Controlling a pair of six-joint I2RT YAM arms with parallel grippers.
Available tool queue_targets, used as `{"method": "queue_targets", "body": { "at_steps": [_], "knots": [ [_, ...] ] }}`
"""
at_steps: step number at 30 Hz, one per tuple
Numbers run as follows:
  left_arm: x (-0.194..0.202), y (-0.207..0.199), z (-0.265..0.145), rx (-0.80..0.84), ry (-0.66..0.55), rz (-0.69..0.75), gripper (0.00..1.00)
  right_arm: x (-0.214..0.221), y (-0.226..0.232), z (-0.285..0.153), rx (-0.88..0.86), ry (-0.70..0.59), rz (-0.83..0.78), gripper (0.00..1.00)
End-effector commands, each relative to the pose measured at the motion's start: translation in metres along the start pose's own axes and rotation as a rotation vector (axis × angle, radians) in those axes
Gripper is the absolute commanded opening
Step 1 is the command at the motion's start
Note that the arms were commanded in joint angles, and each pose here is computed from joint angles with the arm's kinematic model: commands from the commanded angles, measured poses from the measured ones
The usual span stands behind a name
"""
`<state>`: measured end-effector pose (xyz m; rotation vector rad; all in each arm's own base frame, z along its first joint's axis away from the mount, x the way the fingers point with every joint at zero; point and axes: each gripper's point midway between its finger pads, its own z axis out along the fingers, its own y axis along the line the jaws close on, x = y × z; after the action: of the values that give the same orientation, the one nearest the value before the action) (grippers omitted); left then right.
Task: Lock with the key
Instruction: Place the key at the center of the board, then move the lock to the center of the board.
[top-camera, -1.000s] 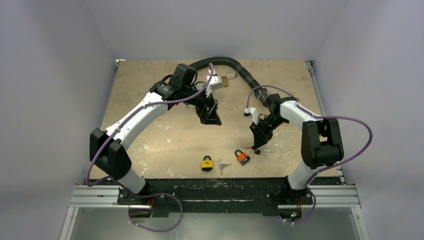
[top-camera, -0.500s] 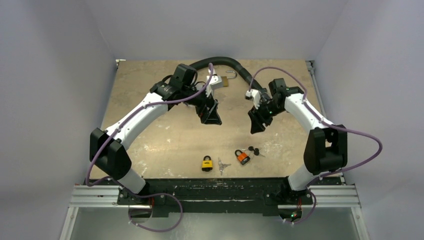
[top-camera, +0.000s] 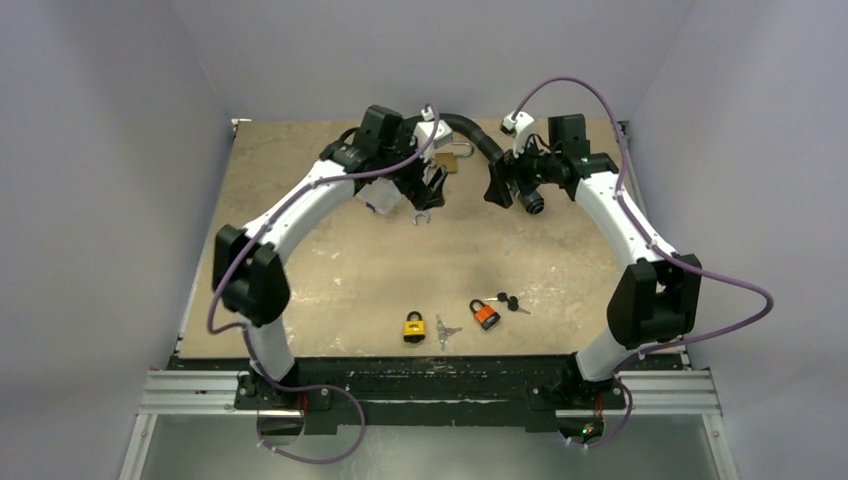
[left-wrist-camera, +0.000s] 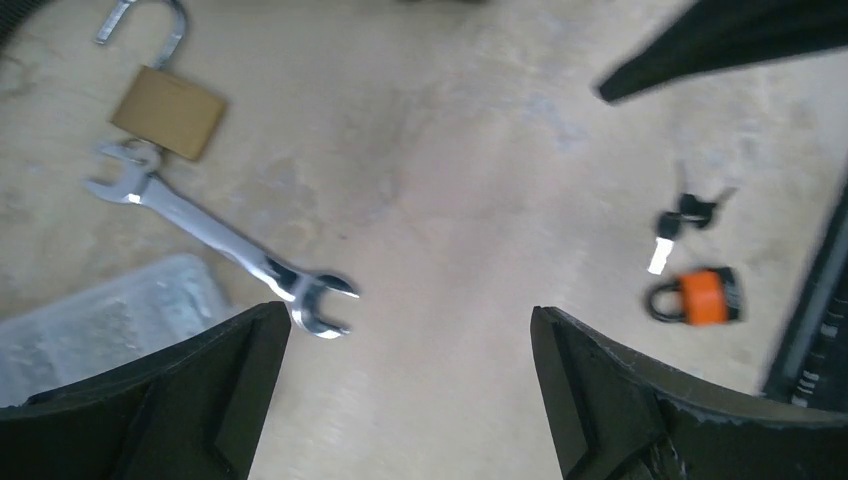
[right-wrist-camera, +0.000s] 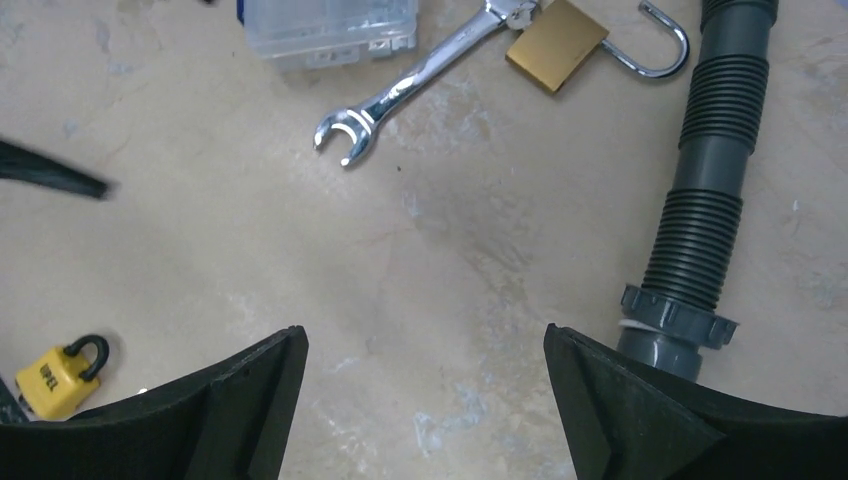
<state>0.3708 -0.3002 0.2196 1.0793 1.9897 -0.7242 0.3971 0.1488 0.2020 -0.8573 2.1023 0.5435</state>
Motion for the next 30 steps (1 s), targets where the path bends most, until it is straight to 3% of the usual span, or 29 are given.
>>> {"method": "queue_targets", "body": {
  "at_steps": [1,9,17,24,30],
  "knots": [
    [-0.005,0.066,0.039,-0.133,0.073,0.118,1.00,-0.039,-0.013,0.003,0.052,-0.117,0.028,0.99],
    [-0.010,0.124,0.111,-0.151,0.060,0.120,1.00,-0.037,-0.004,-0.006,0.042,-0.144,0.047,0.99],
    [-0.001,0.176,0.163,-0.233,-0.061,0.019,1.00,-0.033,0.002,-0.023,0.057,-0.170,0.069,0.99],
    [-0.009,0.223,0.179,-0.280,-0.243,-0.168,1.00,-0.024,0.008,-0.031,0.063,-0.175,0.082,0.99],
    [-0.021,0.238,0.188,-0.310,-0.358,-0.199,1.00,-0.017,0.009,-0.030,0.068,-0.168,0.093,0.99]
  ]
}}
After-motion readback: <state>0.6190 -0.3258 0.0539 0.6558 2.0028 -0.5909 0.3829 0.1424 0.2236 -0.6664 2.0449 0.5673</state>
